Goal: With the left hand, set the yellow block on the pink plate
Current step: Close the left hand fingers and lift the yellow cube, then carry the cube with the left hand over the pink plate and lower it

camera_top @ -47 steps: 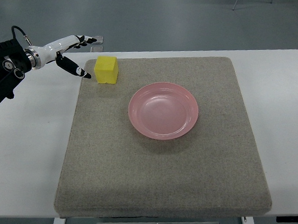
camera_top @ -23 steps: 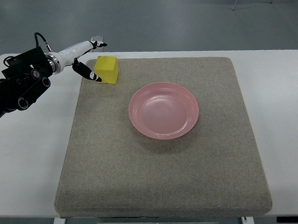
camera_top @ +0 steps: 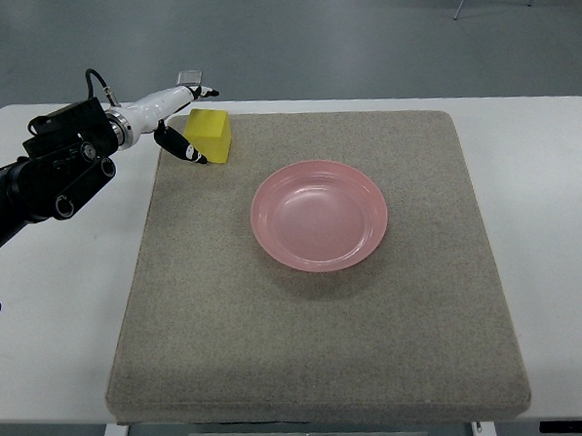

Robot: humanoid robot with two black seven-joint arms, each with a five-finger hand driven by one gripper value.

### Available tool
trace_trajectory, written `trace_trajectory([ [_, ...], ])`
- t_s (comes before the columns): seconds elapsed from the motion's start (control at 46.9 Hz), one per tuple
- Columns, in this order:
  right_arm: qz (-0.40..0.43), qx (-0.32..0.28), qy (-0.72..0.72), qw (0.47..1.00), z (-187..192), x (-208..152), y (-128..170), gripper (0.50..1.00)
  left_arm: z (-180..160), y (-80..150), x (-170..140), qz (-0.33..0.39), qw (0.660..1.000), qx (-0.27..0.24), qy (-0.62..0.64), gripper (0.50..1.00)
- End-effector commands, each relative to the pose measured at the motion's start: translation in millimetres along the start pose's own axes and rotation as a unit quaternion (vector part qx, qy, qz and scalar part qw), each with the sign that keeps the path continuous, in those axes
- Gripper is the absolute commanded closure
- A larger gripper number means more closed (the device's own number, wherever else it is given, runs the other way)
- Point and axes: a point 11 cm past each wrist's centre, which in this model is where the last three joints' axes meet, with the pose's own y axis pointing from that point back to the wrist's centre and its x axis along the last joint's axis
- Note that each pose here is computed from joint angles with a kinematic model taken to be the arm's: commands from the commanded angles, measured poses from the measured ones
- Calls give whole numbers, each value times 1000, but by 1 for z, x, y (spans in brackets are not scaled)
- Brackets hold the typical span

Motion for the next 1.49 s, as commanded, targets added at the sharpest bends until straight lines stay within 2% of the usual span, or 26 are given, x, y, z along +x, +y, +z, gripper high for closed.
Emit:
trace_trajectory([
  [0.0,0,0,0,1000,0,0,0,576,1,0,-1,-1,1000,-1,-3,557],
  [0.043,0,0,0,1000,0,0,0,576,1,0,-1,-2,1000,0,-7,574],
  [0.107,0,0,0,1000,0,0,0,576,2,-1,-2,-4,1000,-2,-12,626],
  [0.192,0,0,0,1000,0,0,0,576,4,-2,-4,-6,1000,-3,-14,643],
  [0.363,0,0,0,1000,0,0,0,576,5,-2,-5,-9,1000,-4,-27,714],
  [0.448,-1,0,0,1000,0,0,0,576,5,-2,-5,-9,1000,-4,-28,726],
  [0.512,0,0,0,1000,0,0,0,576,4,-2,-5,-11,999,-3,-32,786],
  [0.576,0,0,0,1000,0,0,0,576,4,-2,-5,-11,999,-3,-35,814],
  [0.64,0,0,0,1000,0,0,0,576,2,-1,-3,-11,999,-1,-36,879],
  [0.725,-1,0,0,1000,0,0,0,576,2,0,-1,-9,999,-3,-37,911],
  [0.875,0,0,0,1000,0,0,0,576,0,4,16,0,999,-1,-41,917],
  [0.917,0,0,0,1000,0,0,0,576,0,6,23,4,999,-3,-43,945],
  [0.981,0,0,0,1000,0,0,0,576,0,13,39,14,999,-8,-46,947],
  [1.131,0,0,0,1000,0,0,0,576,13,29,56,-3,998,-44,-44,954],
  [1.152,0,0,0,1000,0,0,0,576,16,32,57,-7,998,-50,-45,969],
  [1.195,0,0,0,1000,0,0,0,576,22,35,57,-16,997,-62,-44,984],
  [1.472,0,0,0,1000,0,0,0,576,83,62,27,-84,979,-184,-36,984],
])
